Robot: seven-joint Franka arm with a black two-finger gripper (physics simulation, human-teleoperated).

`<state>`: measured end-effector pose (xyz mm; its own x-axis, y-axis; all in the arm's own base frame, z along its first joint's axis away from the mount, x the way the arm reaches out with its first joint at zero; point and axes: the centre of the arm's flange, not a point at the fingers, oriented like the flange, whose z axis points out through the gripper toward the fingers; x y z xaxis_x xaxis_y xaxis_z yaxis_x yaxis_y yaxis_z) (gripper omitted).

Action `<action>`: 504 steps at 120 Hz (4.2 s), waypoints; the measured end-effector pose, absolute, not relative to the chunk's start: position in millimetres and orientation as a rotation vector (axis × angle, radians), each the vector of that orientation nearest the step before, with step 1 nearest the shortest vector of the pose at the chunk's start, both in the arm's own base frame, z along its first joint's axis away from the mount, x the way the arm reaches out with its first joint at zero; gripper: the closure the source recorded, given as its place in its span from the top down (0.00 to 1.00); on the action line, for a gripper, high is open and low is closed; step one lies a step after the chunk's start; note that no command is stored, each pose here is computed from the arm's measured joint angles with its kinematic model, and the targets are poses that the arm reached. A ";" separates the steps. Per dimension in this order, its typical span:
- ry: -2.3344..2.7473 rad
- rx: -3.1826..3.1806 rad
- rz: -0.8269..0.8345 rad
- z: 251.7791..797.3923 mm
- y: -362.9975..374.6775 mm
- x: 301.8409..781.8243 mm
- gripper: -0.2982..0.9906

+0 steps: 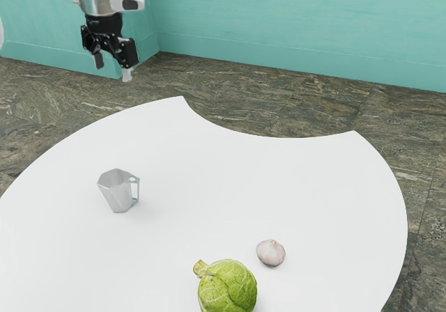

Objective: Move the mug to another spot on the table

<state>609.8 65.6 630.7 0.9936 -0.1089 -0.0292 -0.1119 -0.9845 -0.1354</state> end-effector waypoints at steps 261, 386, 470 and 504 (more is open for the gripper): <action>1.103 -3.019 0.312 400.8 26.6 559.9 0.77; 1.815 -2.670 0.156 322.8 93.7 605.9 0.77; 1.631 -2.777 0.226 305.3 104.1 616.9 0.76; 1.554 -2.802 0.224 300.3 105.7 620.2 0.70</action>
<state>620.2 105.7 300.3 0.5230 -0.8479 -0.0872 -0.8381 -0.5301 0.1288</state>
